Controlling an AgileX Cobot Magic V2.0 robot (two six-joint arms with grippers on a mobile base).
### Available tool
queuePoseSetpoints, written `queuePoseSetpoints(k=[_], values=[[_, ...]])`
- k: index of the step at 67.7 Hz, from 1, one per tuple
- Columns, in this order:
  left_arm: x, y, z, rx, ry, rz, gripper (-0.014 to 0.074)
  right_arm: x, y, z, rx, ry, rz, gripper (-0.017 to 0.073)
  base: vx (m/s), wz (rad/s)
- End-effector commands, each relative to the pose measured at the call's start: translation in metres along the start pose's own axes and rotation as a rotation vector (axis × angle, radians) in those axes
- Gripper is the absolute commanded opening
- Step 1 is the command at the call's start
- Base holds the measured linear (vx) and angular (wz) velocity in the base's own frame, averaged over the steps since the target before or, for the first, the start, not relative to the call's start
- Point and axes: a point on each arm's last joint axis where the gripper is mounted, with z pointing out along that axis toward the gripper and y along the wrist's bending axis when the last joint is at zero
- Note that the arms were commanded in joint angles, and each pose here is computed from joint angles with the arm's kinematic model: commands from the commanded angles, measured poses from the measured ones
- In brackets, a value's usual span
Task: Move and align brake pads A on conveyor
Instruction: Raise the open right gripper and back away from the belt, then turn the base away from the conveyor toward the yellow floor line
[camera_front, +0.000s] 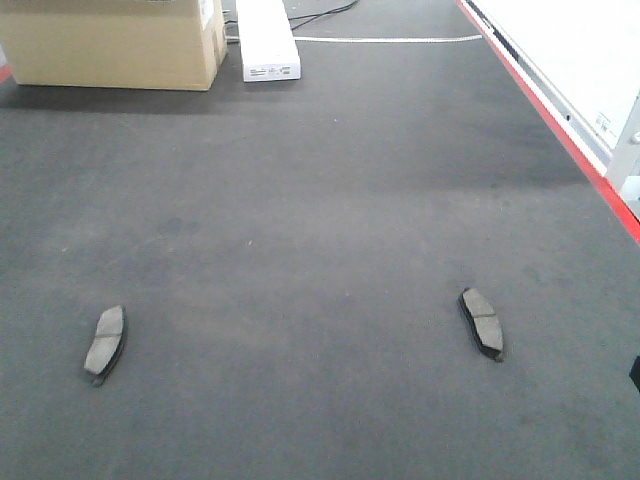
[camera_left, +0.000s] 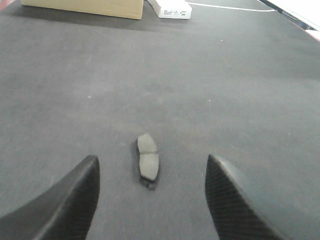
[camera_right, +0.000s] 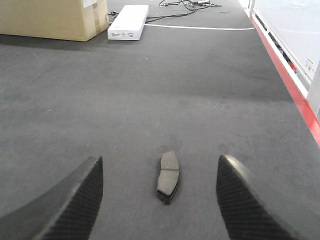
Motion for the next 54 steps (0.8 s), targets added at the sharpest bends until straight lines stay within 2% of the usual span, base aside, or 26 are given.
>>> queuePoseSetpoints(k=[1, 54], values=[[-0.0124, -0.0024, -0.0024, 0.02, -0.076, -0.004, 0.0451, -0.0144, -0.0009, -0.0005, 0.009, -0.078, -0.008, 0.0468, -0.17, 0.05], [-0.0122, -0.0024, -0.0024, 0.02, -0.074, -0.004, 0.0451, -0.0144, -0.0009, -0.0005, 0.009, -0.078, -0.008, 0.0468, -0.38, 0.04]])
